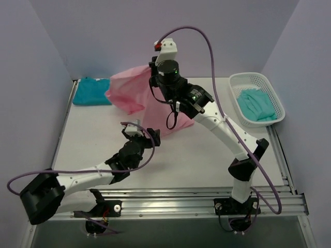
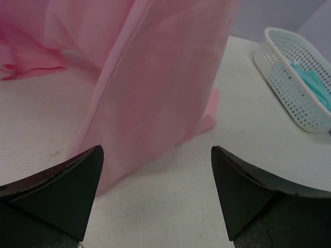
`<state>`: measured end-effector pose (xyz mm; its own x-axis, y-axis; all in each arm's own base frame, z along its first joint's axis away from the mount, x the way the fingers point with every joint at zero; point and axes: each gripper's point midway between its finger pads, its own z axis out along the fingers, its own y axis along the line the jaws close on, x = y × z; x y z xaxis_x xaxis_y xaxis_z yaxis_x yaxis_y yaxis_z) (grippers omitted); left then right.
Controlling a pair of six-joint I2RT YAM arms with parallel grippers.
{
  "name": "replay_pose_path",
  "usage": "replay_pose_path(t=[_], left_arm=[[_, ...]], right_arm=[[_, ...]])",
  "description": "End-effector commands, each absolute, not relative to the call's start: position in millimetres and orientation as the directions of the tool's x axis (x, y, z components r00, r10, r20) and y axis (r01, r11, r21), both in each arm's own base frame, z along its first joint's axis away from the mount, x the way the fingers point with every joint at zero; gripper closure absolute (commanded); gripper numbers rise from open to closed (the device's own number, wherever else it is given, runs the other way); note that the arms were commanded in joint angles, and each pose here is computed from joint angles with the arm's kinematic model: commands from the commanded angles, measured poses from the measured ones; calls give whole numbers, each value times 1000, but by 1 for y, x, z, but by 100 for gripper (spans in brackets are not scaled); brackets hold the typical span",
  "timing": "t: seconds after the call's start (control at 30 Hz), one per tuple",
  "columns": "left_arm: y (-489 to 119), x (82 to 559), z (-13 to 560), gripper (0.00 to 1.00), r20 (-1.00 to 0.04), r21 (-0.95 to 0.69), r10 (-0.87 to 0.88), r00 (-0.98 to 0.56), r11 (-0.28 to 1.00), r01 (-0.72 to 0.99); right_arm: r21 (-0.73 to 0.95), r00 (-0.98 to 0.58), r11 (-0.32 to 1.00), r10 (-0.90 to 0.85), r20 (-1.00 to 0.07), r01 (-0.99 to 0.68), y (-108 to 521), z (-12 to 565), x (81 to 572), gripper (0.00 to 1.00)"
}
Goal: Fold and stack the t-shirts
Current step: Move the tshirt to the center of the board
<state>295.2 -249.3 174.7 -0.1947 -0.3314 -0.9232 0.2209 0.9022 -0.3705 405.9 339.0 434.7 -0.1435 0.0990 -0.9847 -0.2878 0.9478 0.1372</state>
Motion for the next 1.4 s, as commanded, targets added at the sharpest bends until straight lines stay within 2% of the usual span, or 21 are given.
replay_pose_path(t=[0.0, 0.17, 0.37, 0.5, 0.73, 0.9, 0.93, 0.97, 1.0, 1.03, 1.07, 1.1, 1.27, 1.3, 1.33, 1.37], left_arm=[[-210, 286, 195, 6, -903, -424, -409, -128, 897, 125], [-180, 276, 202, 6, -889, -456, -450, -88, 888, 65], [-174, 275, 215, 6, -883, -467, -464, -73, 883, 47], [-168, 274, 219, 6, -882, -470, -467, -62, 883, 25], [-172, 281, 209, 6, -883, -467, -467, -51, 884, -3], [-196, 300, 157, 6, -925, -349, -353, -137, 936, -51], [-202, 304, 154, 6, -924, -352, -356, -138, 934, -52], [-207, 309, 136, 6, -933, -315, -320, -167, 947, -59], [-212, 312, 130, 6, -933, -308, -313, -178, 950, -54], [-220, 318, 134, 6, -928, -327, -330, -174, 944, -42], [-226, 322, 124, 6, -927, -317, -316, -201, 948, -30], [-230, 324, 123, 6, -923, -325, -322, -209, 945, -20], [-265, 341, 153, 6, -897, -416, -394, -202, 906, 75], [-272, 344, 159, 6, -894, -425, -401, -200, 901, 91], [-280, 347, 164, 6, -895, -425, -398, -203, 899, 108], [-292, 350, 162, 6, -894, -424, -389, -222, 895, 138]], right_arm=[[96, -105, 974, 75, -992, -203, 330, 435, 400, 100], [12, -155, 990, 33, -987, 138, 264, 362, 408, 100], [73, -185, 950, 134, -974, 305, 191, 324, 413, 100], [-24, -300, 924, 99, -949, 381, 157, 253, 393, 100], [-115, -448, 922, 68, -891, 369, 134, 165, 352, 100], [-177, -505, 915, 32, -863, 362, 125, 151, 340, 100], [-181, -507, 916, 28, -861, 358, 125, 152, 339, 98], [-184, -510, 917, 24, -860, 354, 124, 151, 337, 90], [-177, -501, 918, 27, -865, 355, 123, 155, 335, 89], [-178, -498, 918, 25, -867, 355, 122, 156, 335, 89], [-179, -496, 916, 24, -868, 358, 119, 155, 333, 97], [-173, -487, 915, 28, -873, 363, 117, 159, 332, 100], [-162, -482, 922, 31, -876, 353, 116, 164, 329, 100], [-158, -479, 922, 33, -877, 353, 116, 165, 329, 94], [-157, -477, 922, 34, -878, 354, 115, 167, 328, 83], [-159, -474, 920, 33, -880, 358, 114, 168, 328, 44]])
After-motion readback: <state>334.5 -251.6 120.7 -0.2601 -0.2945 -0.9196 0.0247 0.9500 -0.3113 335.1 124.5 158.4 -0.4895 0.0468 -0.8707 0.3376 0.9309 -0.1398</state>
